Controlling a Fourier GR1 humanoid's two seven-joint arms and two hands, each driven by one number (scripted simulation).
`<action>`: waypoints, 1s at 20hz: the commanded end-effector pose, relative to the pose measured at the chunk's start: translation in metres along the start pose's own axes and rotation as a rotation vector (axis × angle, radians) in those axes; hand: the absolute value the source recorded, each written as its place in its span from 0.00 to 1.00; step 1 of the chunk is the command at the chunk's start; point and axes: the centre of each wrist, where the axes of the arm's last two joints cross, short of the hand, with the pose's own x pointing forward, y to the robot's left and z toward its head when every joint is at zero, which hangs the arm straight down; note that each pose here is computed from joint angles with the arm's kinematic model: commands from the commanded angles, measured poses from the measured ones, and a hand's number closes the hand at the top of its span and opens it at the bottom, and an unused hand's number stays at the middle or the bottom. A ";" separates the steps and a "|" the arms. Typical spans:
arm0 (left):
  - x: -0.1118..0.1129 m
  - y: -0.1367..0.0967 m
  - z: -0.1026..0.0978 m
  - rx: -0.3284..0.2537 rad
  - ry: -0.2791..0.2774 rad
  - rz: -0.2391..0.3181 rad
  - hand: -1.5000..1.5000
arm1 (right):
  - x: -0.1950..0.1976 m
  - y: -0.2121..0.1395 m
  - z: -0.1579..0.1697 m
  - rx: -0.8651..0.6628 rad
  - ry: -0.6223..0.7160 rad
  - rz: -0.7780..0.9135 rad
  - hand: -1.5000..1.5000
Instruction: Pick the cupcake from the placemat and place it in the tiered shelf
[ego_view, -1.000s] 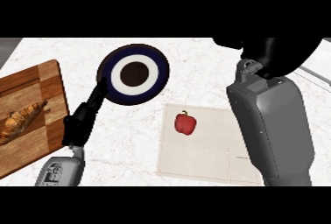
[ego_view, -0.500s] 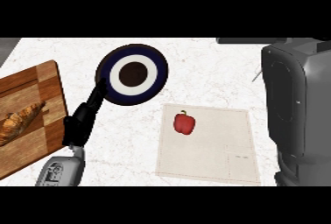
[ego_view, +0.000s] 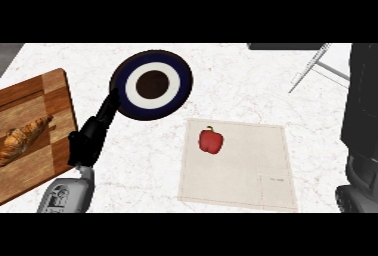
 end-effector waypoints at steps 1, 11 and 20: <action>0.007 0.004 -0.006 0.000 -0.008 0.000 0.50 | 0.017 -0.014 -0.020 -0.035 0.060 0.045 1.00; -0.001 0.001 0.001 -0.009 -0.012 -0.006 0.50 | -0.033 0.042 -0.059 -0.074 0.006 0.148 1.00; 0.018 0.000 -0.009 -0.018 -0.009 0.002 0.50 | -0.070 0.071 -0.102 -0.128 -0.084 0.172 1.00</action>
